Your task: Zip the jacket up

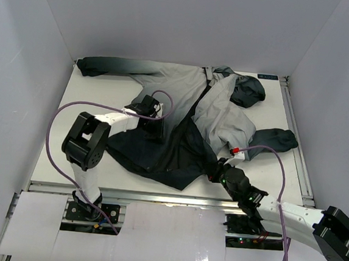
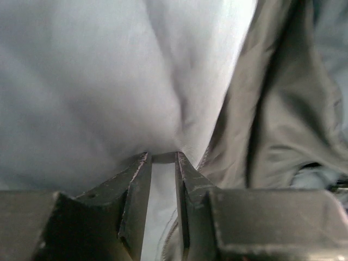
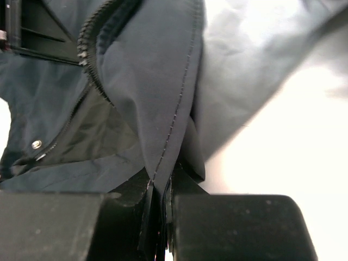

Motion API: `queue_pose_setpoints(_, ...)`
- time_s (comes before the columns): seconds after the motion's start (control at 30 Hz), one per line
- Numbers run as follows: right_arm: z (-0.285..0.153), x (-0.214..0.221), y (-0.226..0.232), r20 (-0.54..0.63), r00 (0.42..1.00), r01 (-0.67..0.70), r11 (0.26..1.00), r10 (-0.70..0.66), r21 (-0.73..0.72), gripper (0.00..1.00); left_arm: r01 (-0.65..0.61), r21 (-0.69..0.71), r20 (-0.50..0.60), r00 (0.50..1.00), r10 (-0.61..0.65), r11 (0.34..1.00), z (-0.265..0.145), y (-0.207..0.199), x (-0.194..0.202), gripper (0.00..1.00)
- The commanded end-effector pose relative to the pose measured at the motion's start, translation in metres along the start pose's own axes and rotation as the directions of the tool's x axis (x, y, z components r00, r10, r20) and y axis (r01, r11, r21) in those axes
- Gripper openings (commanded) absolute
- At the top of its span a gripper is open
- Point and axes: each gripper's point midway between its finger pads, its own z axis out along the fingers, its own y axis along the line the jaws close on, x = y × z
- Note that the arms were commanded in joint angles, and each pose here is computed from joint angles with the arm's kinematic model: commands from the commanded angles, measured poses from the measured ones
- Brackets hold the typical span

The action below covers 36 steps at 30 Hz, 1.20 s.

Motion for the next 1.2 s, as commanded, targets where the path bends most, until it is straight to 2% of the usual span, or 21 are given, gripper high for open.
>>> queue_pose_setpoints(0.0,-0.007,0.026,-0.053,0.005,0.999,0.031,0.989,-0.032,0.147,0.08,0.028,0.064,0.015,0.999,-0.029,0.998,0.037,-0.009,-0.017,0.36)
queue_pose_setpoints(0.07,-0.004,0.017,-0.052,0.033,0.996,0.073,0.987,-0.079,0.145,0.08,0.036,0.094,0.019,0.999,-0.037,0.995,0.05,-0.01,-0.028,0.36)
queue_pose_setpoints(0.17,0.002,0.004,-0.045,0.06,0.989,0.128,0.982,-0.137,0.137,0.08,0.027,0.156,0.085,0.996,-0.041,0.987,0.054,-0.022,-0.074,0.36)
queue_pose_setpoints(0.23,0.005,0.003,-0.043,0.04,0.976,0.205,0.97,-0.212,0.133,0.08,0.038,0.176,0.09,0.994,-0.054,0.984,0.063,-0.019,-0.093,0.36)
queue_pose_setpoints(0.37,0.015,-0.008,-0.027,0.036,0.965,0.255,0.961,-0.26,0.108,0.08,0.031,0.215,0.19,0.979,-0.073,0.976,0.04,-0.018,-0.149,0.38)
queue_pose_setpoints(0.53,0.017,0.012,-0.032,-0.034,0.96,0.279,0.957,-0.277,0.085,0.08,-0.045,0.196,0.276,0.961,-0.011,0.979,-0.012,-0.034,-0.153,0.46)
queue_pose_setpoints(0.63,0.022,0.019,-0.032,-0.062,0.952,0.304,0.949,-0.299,0.079,0.08,-0.071,0.15,0.272,0.962,0.028,0.986,-0.022,-0.033,-0.11,0.47)
queue_pose_setpoints(0.7,0.026,0.022,-0.032,-0.08,0.947,0.318,0.945,-0.312,0.082,0.08,-0.124,0.164,0.306,0.95,0.069,0.979,-0.03,-0.041,-0.096,0.47)
queue_pose_setpoints(0.87,0.03,0.02,-0.024,-0.085,0.941,0.333,0.941,-0.328,0.054,0.08,-0.297,0.323,0.292,0.934,0.204,0.899,-0.044,-0.098,-0.012,0.47)
queue_pose_setpoints(0.97,0.028,0.015,-0.018,-0.065,0.944,0.325,0.945,-0.323,0.034,0.08,-0.318,0.407,0.311,0.93,0.197,0.856,-0.055,-0.124,0.017,0.47)
queue_pose_setpoints(1.17,0.026,0.008,-0.012,-0.048,0.945,0.323,0.946,-0.322,0.024,0.08,-0.294,0.357,0.261,0.943,0.208,0.887,-0.047,-0.11,0.076,0.44)
